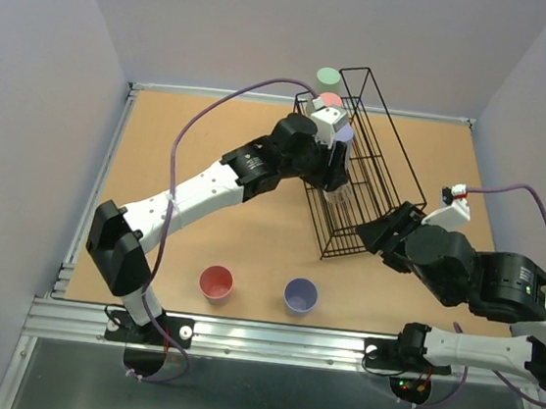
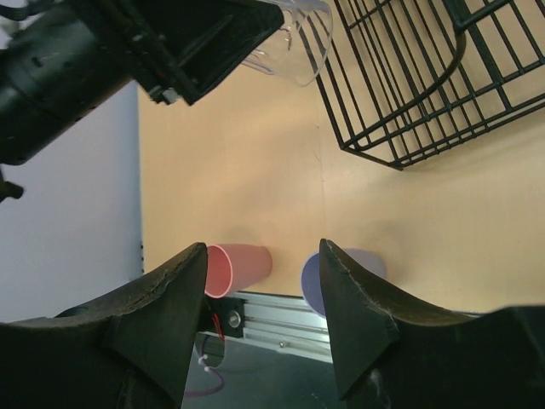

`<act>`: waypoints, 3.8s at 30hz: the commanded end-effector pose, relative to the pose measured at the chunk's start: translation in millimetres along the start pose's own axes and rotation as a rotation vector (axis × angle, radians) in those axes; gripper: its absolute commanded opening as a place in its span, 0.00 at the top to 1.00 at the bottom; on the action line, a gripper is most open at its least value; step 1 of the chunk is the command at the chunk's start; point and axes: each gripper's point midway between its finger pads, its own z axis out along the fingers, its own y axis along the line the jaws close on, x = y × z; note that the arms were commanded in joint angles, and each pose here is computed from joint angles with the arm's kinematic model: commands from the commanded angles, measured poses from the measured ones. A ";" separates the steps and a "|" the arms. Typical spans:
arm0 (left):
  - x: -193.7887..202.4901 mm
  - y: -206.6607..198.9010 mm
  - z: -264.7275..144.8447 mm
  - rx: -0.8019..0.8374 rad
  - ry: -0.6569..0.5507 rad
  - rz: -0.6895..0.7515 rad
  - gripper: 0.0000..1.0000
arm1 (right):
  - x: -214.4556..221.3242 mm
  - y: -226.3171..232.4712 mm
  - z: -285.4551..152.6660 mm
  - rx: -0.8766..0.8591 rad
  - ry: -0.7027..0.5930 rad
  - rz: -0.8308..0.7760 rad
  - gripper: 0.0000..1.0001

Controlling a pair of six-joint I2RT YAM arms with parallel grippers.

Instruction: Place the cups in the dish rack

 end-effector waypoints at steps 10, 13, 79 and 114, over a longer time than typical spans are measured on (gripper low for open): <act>-10.3 13.5 36.5 -0.085 -0.036 0.146 1.00 | -15.9 -26.9 -11.8 0.051 -0.050 0.073 0.39; -15.8 8.1 38.6 -0.070 -0.034 0.146 1.00 | -14.8 -26.9 -10.4 0.055 -0.051 0.077 0.39; 14.7 73.3 82.6 -0.462 0.033 0.264 0.83 | -7.0 -46.6 -9.6 0.062 -0.046 0.098 0.40; 13.6 81.0 64.6 -0.525 0.034 0.241 0.20 | -1.3 -54.8 -15.7 0.043 -0.006 0.105 0.42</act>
